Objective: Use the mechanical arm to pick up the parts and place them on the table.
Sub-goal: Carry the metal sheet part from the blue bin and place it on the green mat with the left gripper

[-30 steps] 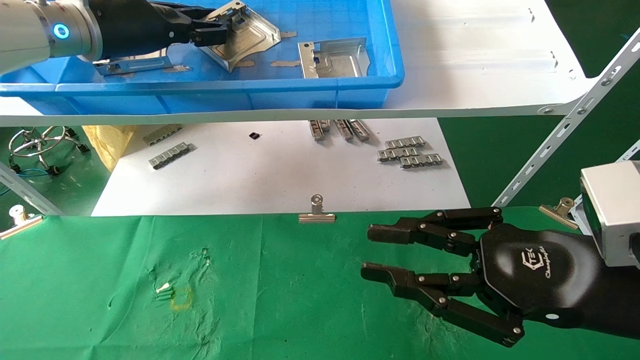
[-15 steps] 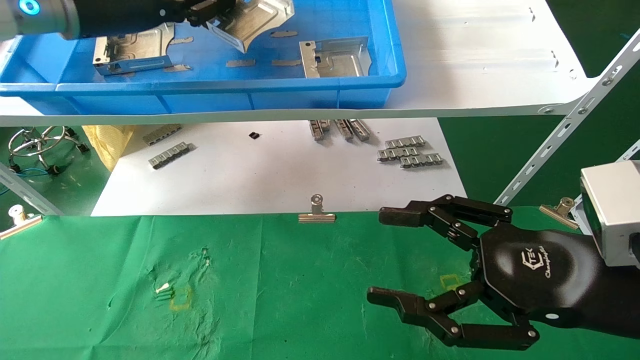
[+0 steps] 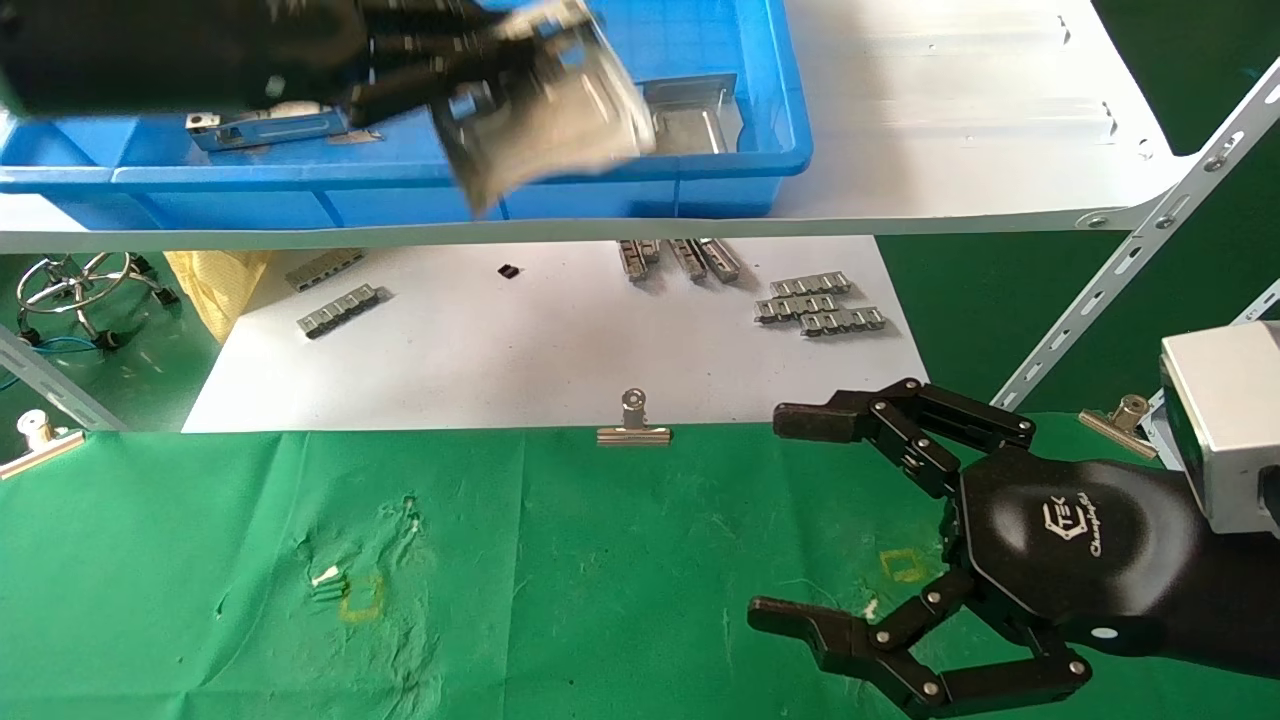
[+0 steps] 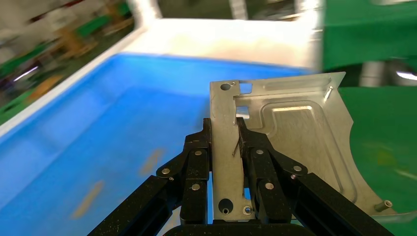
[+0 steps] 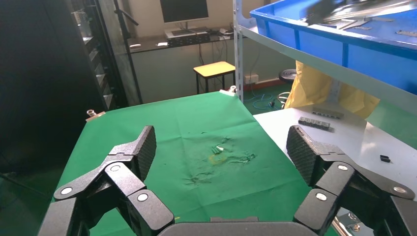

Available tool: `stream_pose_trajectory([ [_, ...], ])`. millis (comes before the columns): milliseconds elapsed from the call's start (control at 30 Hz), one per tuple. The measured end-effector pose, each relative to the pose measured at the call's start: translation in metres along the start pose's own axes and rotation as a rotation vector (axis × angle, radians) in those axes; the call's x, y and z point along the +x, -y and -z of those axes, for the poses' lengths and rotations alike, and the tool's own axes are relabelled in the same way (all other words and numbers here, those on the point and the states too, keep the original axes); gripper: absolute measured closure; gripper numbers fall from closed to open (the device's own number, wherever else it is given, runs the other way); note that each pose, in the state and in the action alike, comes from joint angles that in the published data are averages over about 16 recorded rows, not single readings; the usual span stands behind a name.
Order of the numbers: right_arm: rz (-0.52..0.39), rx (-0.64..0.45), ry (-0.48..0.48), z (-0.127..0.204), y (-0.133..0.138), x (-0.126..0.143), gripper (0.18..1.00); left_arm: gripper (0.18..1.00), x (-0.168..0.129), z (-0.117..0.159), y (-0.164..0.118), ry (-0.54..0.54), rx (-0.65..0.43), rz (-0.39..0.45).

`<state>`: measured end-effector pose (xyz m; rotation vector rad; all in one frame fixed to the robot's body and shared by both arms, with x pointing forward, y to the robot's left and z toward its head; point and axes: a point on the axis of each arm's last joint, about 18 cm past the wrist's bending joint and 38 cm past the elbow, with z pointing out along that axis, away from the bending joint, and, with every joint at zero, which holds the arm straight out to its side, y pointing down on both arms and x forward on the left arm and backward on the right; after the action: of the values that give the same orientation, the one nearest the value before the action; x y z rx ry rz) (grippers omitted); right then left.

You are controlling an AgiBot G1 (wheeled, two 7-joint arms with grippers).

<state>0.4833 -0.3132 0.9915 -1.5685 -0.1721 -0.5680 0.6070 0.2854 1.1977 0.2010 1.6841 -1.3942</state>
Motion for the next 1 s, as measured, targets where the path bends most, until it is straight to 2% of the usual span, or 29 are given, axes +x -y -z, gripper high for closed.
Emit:
stream_pose_trajectory([
  [267,0.000,0.000,0.000,0.000,0.000,0.000,0.189,0.912,0.040,0.030,-0.020,-0.126,0.034,-0.167],
  [467,0.000,0.000,0.000,0.000,0.000,0.000,0.179,0.912,0.080,0.051,-0.053,-0.215,0.003,-0.236],
  [667,0.000,0.000,0.000,0.000,0.000,0.000,0.178,0.913,0.109,0.064,-0.104,-0.279,-0.098,-0.255],
  [1000,0.000,0.000,0.000,0.000,0.000,0.000,0.178,0.913,0.124,0.082,-0.199,-0.320,-0.332,-0.293],
])
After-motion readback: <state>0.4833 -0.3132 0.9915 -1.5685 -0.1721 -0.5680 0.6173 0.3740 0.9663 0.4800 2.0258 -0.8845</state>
